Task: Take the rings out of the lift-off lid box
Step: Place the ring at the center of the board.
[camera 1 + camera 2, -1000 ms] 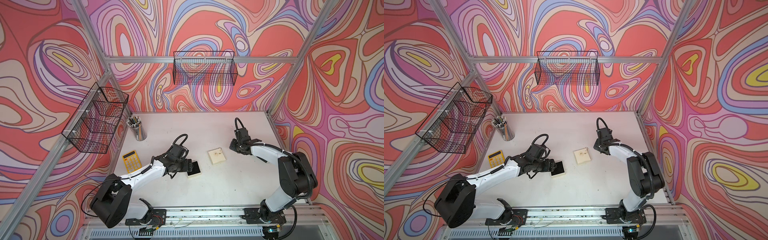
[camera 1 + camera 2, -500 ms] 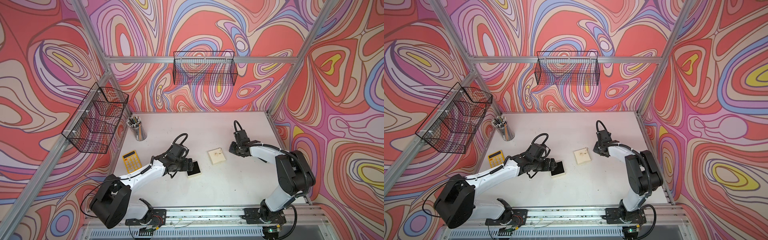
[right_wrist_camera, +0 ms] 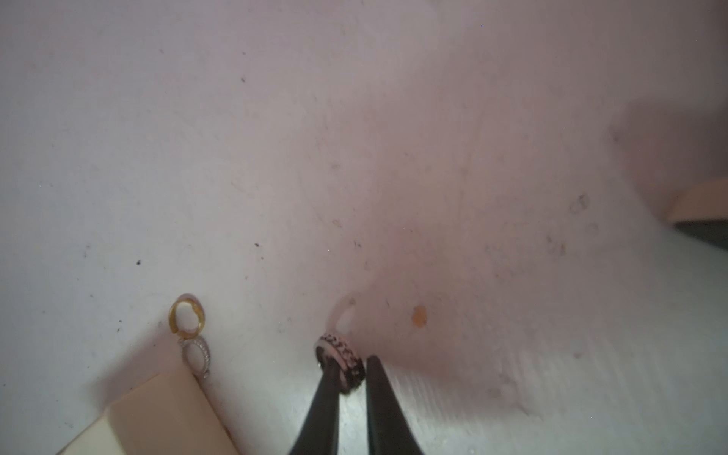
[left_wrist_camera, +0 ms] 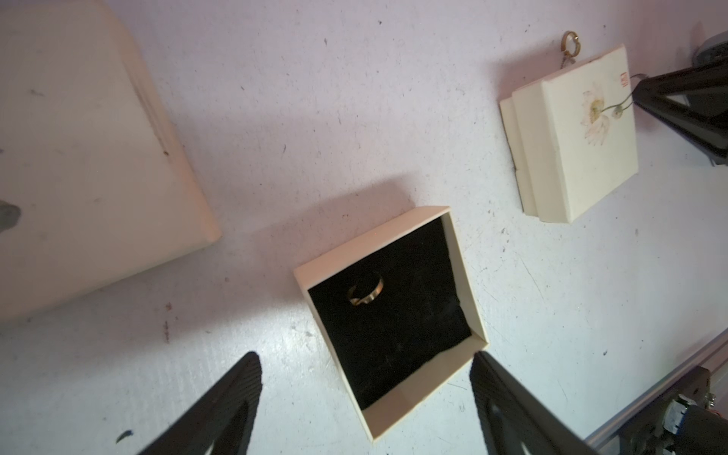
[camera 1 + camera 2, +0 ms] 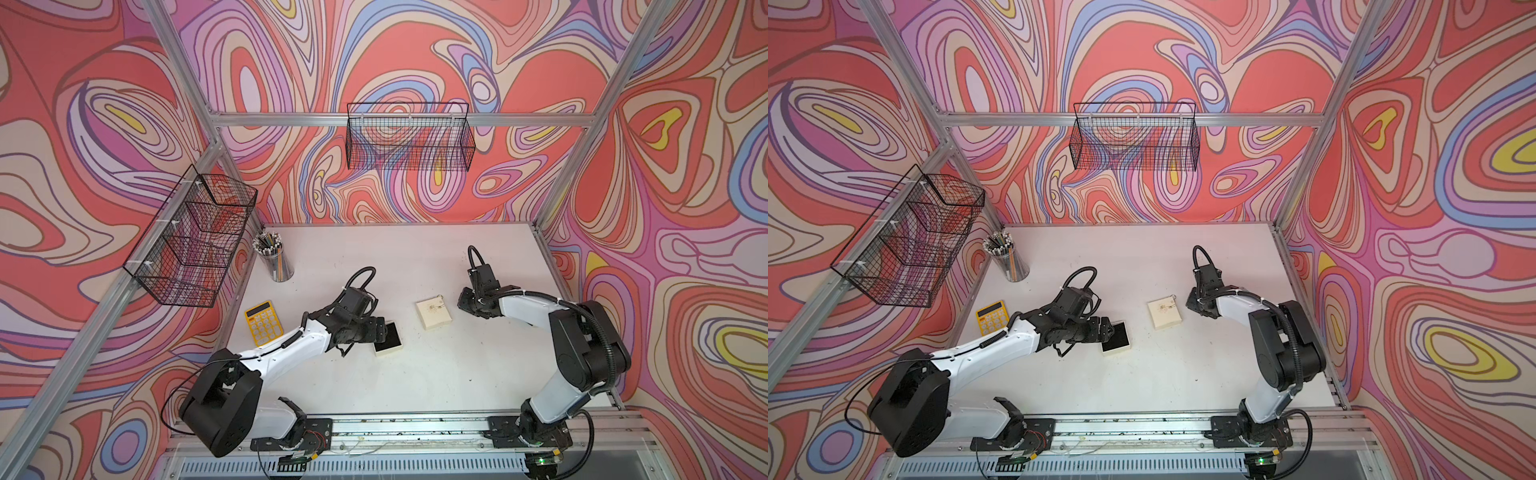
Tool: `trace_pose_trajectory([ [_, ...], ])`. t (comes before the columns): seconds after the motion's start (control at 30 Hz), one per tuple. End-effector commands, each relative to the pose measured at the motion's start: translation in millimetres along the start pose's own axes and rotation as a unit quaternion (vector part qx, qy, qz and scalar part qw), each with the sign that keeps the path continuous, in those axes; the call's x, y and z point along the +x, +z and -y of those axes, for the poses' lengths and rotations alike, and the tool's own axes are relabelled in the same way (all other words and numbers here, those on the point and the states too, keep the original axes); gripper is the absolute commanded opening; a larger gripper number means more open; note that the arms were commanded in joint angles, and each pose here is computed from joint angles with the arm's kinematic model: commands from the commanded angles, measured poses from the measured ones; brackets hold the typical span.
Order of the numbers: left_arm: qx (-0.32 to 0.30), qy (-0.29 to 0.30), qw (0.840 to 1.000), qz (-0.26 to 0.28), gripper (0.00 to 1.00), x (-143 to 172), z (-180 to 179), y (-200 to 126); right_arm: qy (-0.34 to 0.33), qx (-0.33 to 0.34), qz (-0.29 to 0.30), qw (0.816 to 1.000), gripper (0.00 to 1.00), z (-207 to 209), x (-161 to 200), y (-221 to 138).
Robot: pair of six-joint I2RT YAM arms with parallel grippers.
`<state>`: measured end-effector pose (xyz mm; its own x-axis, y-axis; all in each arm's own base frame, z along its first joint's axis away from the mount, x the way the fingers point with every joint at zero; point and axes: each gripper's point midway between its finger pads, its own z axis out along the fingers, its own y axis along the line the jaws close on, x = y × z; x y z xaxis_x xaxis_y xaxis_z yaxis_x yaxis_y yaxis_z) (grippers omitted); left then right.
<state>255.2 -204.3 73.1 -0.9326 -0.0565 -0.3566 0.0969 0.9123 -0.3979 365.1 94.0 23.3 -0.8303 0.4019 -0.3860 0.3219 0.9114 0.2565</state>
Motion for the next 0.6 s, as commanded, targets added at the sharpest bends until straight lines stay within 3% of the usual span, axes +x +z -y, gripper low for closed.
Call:
trace_pose_trajectory([
  [0.0,-0.013,0.008,1.0,-0.001,0.87,-2.4,-0.7,-2.7,0.009,0.007,-0.007,1.0,0.38,6.3,5.5,-3.0],
  [0.17,-0.016,0.01,1.0,0.004,0.87,-4.9,-1.2,-4.1,0.008,-0.001,0.0,1.0,0.48,4.6,3.9,-11.9],
  [0.3,-0.022,0.01,1.0,0.016,0.96,-10.2,-2.9,-7.4,-0.006,-0.022,0.015,1.0,0.56,-2.8,-2.6,-28.5],
  [0.43,-0.01,-0.007,1.0,0.024,1.0,-17.7,-6.9,-11.3,-0.028,-0.068,0.022,0.997,0.64,-24.1,-2.9,-48.8],
  [0.57,0.008,-0.036,0.999,0.027,1.0,-20.8,-17.9,-13.2,-0.074,-0.096,0.036,0.992,0.65,-59.1,3.4,-70.7],
])
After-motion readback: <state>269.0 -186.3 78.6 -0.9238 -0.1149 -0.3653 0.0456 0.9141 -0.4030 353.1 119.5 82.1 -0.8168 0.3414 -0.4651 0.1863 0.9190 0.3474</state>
